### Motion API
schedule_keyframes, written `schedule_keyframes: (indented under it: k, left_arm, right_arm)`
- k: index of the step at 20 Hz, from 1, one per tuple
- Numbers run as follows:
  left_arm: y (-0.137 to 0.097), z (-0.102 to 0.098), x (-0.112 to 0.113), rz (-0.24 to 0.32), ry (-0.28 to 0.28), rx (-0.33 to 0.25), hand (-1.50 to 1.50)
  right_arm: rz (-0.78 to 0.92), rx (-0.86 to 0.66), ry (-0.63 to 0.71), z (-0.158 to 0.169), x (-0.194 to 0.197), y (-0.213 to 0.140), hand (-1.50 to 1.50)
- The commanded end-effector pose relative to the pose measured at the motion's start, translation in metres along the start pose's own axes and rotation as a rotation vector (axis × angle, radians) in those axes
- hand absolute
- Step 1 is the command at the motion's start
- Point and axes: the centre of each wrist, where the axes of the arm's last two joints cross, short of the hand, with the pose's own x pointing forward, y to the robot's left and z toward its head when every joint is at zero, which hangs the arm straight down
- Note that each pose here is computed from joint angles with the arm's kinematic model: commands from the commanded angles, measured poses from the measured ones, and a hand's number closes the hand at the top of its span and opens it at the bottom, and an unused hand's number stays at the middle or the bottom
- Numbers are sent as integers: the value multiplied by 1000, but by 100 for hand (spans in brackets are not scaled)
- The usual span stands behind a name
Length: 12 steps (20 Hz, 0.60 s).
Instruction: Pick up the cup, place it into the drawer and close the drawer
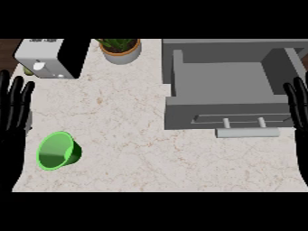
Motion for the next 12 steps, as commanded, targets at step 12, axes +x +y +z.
schedule_keyframes:
  k: [12]
  left_arm:
    - [9, 21, -14, 94, 124, 214, -150]
  right_arm:
    - [-159, 112, 85, -3, -10, 9, -150]
